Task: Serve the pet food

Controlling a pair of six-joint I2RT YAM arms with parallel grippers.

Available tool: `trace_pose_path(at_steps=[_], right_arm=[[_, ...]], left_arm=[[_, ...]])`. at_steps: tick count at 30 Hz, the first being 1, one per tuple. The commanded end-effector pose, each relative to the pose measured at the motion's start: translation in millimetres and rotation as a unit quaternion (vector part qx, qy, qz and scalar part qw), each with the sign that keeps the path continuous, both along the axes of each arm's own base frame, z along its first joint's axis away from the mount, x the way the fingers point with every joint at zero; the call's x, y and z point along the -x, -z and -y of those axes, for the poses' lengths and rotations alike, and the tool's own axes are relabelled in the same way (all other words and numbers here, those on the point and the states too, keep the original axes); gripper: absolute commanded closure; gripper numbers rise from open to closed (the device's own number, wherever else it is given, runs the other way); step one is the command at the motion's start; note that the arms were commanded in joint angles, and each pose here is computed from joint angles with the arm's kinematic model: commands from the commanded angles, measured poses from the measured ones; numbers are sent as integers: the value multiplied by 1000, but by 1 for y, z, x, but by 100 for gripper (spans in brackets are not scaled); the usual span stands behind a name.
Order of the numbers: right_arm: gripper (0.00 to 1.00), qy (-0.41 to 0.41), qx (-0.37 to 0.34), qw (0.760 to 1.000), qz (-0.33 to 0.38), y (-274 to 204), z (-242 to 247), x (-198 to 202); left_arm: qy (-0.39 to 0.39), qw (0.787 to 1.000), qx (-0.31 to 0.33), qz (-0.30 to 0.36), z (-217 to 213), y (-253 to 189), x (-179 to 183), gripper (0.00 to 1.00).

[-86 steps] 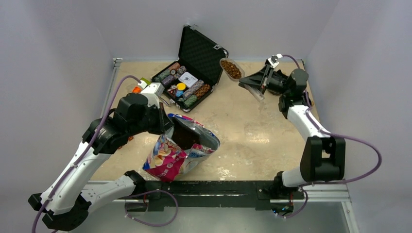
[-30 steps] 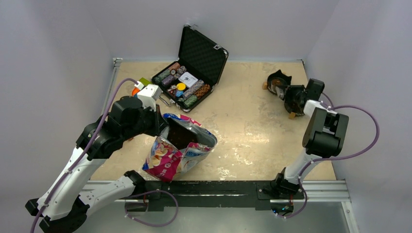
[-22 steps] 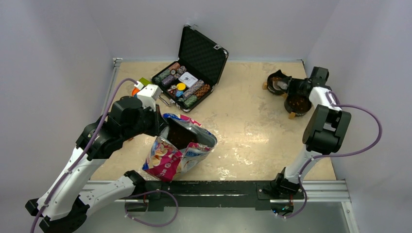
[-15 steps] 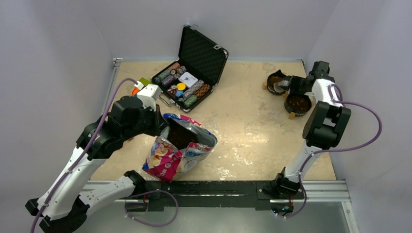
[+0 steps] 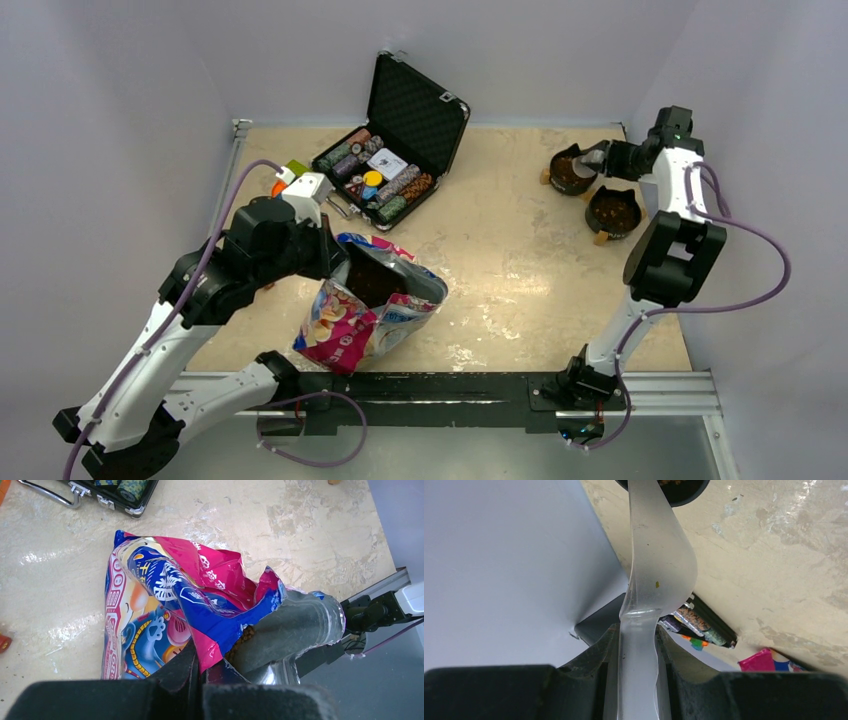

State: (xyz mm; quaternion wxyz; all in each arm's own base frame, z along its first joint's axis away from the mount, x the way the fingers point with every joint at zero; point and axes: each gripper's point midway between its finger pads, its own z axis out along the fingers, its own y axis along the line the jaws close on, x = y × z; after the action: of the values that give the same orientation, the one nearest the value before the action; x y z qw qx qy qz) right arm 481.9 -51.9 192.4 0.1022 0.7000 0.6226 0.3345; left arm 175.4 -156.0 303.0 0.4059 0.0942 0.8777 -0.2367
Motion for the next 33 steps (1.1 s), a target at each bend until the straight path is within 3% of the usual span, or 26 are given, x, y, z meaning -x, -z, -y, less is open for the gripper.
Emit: trace_pose_path(at_steps=[1,5,7,11,12,17,20,23,27,33], right_arm=[[100,-31,48,996,72,-42,0,5],[100,-77,129,982,117,-25,-3,20],[100,-106,129,974,151,-8,-22,38],[100,-172,149,903,364,-19,-74,76],[100,-202,145,888,387,-16,-90,95],[100,-357,101,847,380,40,-175,195],[100,-439,71,798,408,47,-220,259],[100,-465,64,771,431,23,-233,303],[100,-458,103,743,478,-44,-227,340],[100,-554,83,713,421,-82,-232,381]], left_arm=[[2,997,67,38,12,-42,-2,100],[9,997,75,28,17,-36,-1,100],[7,997,74,17,19,-34,-1,100],[22,996,83,-5,27,-32,2,100],[24,996,85,-8,29,-30,3,100],[16,995,84,-41,34,-13,1,100],[13,996,72,-58,36,-4,-2,100],[9,995,57,-82,40,6,-5,100],[23,990,69,-119,58,16,-8,100],[43,981,108,-152,84,13,-12,100]])
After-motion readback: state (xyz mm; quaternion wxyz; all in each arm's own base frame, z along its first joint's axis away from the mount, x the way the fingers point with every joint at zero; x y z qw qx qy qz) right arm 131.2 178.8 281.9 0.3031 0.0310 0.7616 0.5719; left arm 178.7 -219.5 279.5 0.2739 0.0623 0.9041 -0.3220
